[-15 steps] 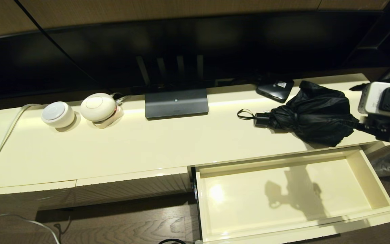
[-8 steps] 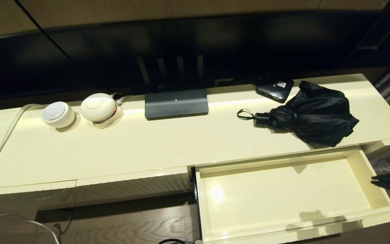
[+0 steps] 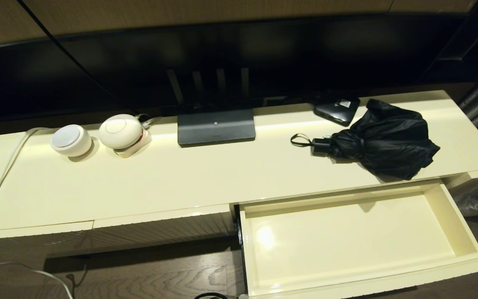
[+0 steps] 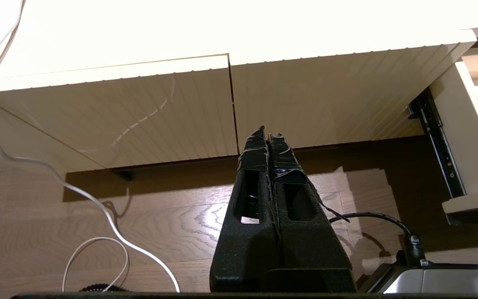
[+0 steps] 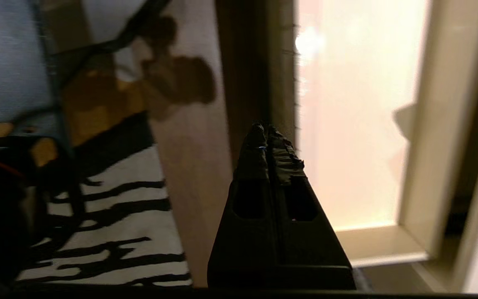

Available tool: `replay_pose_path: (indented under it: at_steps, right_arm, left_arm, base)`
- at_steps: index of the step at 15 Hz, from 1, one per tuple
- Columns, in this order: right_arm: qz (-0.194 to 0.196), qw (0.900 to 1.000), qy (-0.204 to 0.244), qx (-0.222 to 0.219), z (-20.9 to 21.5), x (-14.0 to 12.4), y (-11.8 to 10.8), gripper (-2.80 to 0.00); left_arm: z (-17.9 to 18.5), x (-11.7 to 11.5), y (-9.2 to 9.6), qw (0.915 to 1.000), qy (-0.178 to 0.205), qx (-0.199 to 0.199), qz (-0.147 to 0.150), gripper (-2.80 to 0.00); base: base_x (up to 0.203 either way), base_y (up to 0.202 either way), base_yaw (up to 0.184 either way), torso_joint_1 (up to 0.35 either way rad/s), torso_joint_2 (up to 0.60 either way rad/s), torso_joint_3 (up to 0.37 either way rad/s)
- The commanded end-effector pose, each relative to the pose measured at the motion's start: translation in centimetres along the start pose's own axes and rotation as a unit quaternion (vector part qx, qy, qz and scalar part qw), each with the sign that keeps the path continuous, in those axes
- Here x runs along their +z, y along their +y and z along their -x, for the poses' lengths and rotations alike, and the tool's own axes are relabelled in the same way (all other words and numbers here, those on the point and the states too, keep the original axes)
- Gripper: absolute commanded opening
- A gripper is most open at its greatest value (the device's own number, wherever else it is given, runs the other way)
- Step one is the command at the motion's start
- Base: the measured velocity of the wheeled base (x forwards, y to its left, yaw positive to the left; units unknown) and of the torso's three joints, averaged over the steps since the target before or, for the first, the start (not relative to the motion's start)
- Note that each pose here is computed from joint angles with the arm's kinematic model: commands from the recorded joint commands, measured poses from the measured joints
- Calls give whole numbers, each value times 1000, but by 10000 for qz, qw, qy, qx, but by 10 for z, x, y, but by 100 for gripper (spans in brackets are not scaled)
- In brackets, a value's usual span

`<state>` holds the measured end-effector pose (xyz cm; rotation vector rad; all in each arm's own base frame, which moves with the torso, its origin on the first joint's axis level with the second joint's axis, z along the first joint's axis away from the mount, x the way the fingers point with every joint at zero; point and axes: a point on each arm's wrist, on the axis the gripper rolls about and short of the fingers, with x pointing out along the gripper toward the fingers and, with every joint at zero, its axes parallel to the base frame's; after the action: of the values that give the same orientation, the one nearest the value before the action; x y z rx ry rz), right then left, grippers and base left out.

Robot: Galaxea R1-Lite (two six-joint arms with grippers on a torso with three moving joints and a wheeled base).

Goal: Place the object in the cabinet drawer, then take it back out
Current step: Close the drawer

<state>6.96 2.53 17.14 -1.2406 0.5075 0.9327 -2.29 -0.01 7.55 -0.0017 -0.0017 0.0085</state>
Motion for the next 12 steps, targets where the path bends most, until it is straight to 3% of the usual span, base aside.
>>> replay_pose_path:
  at_steps: [1,6,12]
  right_arm:
    - [-48,9982,66,592,-18,-4,6,-280]
    - [-334,9892,179,1418,-44,-13,27,-280]
    - [-381,9855,213,1640,-65,-20,39,-280]
  left_arm:
    - [0,-1,0,10000,16,3,-1,-280]
    - [0,-1,0,10000,15,3,-1,-280]
    - [0,-1,0,10000,16,3,-1,-280]
  base:
    - [0,0,0,0,0,0]
    - [0,0,0,0,0,0]
    - [0,0,0,0,0,0]
